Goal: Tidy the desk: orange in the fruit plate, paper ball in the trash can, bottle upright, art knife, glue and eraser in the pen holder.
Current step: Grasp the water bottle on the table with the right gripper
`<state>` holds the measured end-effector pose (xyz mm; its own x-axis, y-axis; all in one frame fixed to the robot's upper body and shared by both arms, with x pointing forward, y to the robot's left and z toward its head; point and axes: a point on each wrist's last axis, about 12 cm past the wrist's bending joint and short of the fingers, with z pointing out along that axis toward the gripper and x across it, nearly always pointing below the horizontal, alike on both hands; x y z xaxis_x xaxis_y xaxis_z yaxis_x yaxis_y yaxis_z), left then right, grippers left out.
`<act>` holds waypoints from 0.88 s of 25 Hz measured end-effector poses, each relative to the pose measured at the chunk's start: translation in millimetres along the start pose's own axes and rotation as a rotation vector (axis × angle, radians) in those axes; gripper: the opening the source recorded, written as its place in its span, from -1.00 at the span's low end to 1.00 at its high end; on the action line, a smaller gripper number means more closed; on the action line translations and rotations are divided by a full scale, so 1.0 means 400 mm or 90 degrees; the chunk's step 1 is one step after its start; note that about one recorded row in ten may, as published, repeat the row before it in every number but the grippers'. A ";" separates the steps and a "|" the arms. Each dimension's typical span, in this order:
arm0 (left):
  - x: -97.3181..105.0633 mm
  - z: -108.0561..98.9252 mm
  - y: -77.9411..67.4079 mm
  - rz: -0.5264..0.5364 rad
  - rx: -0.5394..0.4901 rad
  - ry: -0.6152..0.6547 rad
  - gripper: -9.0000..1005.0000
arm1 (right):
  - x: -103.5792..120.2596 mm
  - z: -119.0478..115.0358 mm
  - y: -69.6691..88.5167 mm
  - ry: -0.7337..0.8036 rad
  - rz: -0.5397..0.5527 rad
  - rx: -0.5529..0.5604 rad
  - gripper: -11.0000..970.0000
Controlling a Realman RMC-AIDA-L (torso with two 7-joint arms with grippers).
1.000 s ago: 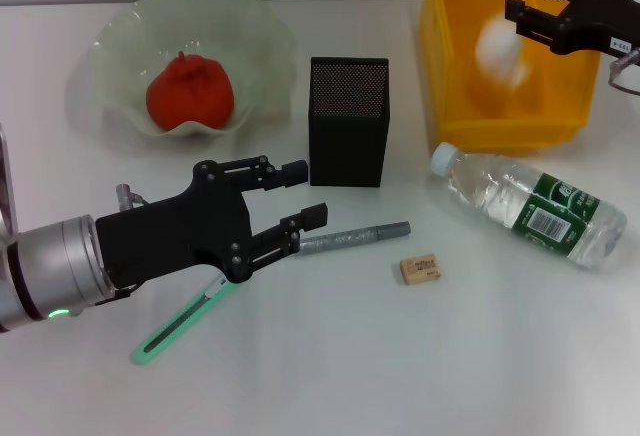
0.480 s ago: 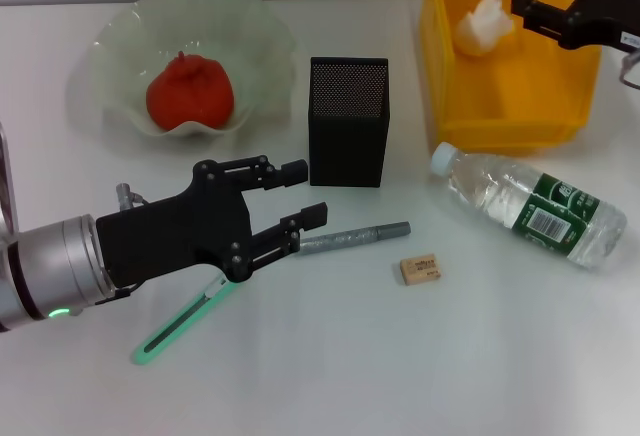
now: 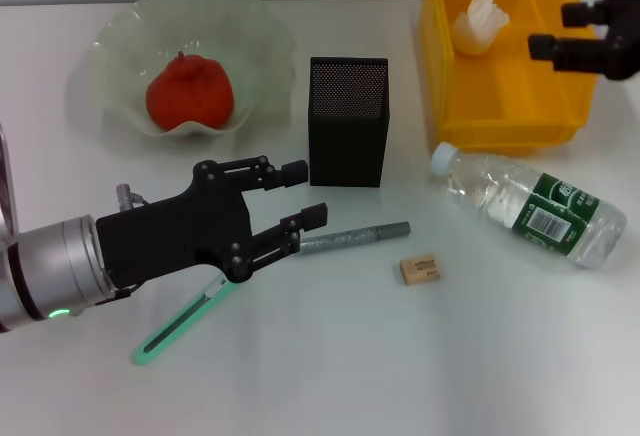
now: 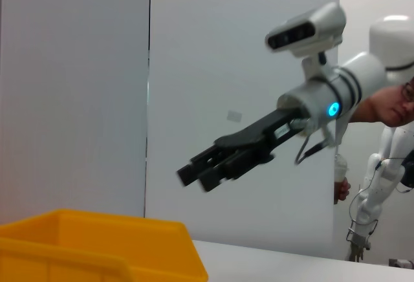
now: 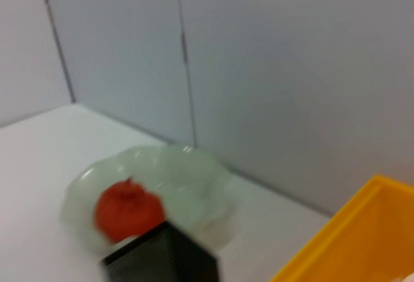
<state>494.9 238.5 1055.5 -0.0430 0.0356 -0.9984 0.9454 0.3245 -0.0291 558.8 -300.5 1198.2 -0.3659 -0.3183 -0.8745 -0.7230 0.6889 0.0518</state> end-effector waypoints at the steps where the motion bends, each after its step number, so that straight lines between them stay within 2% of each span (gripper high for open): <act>1: 0.000 0.000 0.000 0.000 0.000 0.000 -0.07 | -0.009 -0.012 0.006 0.011 -0.001 -0.007 0.32; 3: 0.000 -0.001 -0.001 0.000 0.001 -0.001 -0.07 | -0.031 -0.034 0.019 0.044 -0.001 -0.022 0.36; 4: 0.000 -0.002 -0.001 0.000 0.002 -0.001 -0.07 | -0.054 -0.048 0.024 0.095 0.006 -0.027 0.38; 5: 0.000 -0.002 -0.001 0.000 0.002 -0.001 -0.07 | -0.054 -0.048 0.024 0.095 0.006 -0.027 0.40; 9: 0.000 -0.002 -0.003 -0.001 0.005 0.000 -0.07 | -0.108 -0.051 0.026 0.229 0.018 -0.061 0.48; 12: 0.001 -0.002 -0.003 -0.001 0.005 0.000 -0.07 | -0.125 -0.046 0.025 0.272 0.034 -0.063 0.55; 14: 0.002 -0.003 -0.005 -0.002 0.005 0.000 -0.07 | -0.141 -0.028 0.020 0.338 0.054 -0.063 0.59; 18: 0.004 -0.004 -0.007 -0.004 0.005 0.001 -0.07 | -0.142 0.010 0.023 0.408 0.060 -0.078 0.72; 19: 0.005 -0.005 -0.007 -0.005 0.005 0.001 -0.07 | -0.135 0.036 0.027 0.449 0.059 -0.078 0.72; 22: 0.005 -0.005 -0.008 -0.006 0.005 0.001 -0.07 | -0.128 0.057 0.030 0.483 0.053 -0.073 0.72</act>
<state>491.1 239.3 1053.5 -0.0525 0.0338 -0.9980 0.9473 0.3180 -0.0390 582.2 -260.9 1232.8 -0.6931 -0.6561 -0.2984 -0.7167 0.6713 0.1888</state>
